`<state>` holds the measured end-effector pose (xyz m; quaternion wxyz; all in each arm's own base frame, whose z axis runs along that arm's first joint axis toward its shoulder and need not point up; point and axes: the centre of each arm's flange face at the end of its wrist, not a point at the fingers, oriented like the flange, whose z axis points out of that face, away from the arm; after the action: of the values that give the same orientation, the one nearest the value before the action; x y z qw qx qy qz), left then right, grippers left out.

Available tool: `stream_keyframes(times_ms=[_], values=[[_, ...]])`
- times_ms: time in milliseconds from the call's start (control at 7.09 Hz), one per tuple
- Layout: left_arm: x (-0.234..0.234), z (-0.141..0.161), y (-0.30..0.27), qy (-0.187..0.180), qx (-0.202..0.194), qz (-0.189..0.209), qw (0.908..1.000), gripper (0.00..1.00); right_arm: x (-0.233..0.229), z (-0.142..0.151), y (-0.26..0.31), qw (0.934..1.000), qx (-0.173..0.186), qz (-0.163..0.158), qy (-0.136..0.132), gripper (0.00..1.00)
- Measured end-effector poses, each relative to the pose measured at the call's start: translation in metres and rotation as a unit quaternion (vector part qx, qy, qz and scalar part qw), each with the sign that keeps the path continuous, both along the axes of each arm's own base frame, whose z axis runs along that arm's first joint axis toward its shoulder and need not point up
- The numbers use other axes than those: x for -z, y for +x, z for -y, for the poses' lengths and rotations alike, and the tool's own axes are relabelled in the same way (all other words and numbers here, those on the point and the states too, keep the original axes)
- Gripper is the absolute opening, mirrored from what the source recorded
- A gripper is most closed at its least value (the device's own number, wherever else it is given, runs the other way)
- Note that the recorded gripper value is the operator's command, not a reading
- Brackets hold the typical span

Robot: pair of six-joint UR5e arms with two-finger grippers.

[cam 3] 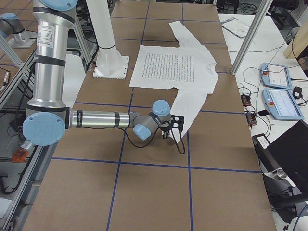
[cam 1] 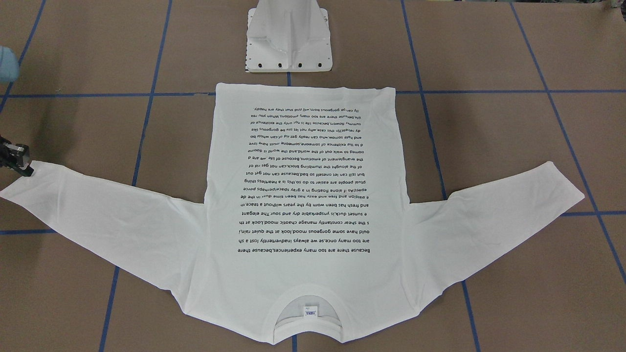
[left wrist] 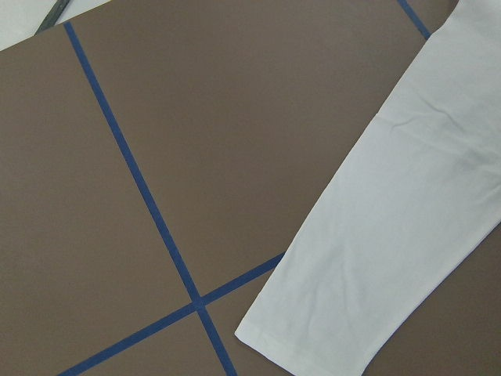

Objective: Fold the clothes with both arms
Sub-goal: 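Lower the right gripper to the cuff of the sleeve nearest it and grasp, then lift the sleeve with the right gripper and carry it across the shirt body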

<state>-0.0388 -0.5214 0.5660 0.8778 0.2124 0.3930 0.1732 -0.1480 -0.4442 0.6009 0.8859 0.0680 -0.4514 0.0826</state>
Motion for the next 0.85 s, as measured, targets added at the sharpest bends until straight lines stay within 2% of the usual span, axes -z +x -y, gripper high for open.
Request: stream_keyframes(times_ms=[141, 423, 564, 846], values=[[0.0, 0.0, 0.0, 0.0, 0.0, 0.0, 1.0, 1.0, 0.034, 0.003, 0.011, 0.9994, 0.0, 0.03, 0.02, 0.0], [-0.002, 0.0, 0.0, -0.002, 0.0, 0.0, 1.0, 1.0, 0.113, 0.014, 0.012, 0.9939, 0.013, 0.084, 0.07, 0.0], [-0.003, -0.001, -0.001, -0.003, 0.001, 0.0, 1.0, 1.0, 0.16, 0.03, 0.003, 0.9899, 0.016, 0.116, 0.08, 0.0], [-0.004, -0.002, -0.001, -0.003, 0.0, 0.0, 1.0, 1.0, 0.274, 0.069, -0.024, 0.9797, 0.018, 0.187, 0.069, 0.0]])
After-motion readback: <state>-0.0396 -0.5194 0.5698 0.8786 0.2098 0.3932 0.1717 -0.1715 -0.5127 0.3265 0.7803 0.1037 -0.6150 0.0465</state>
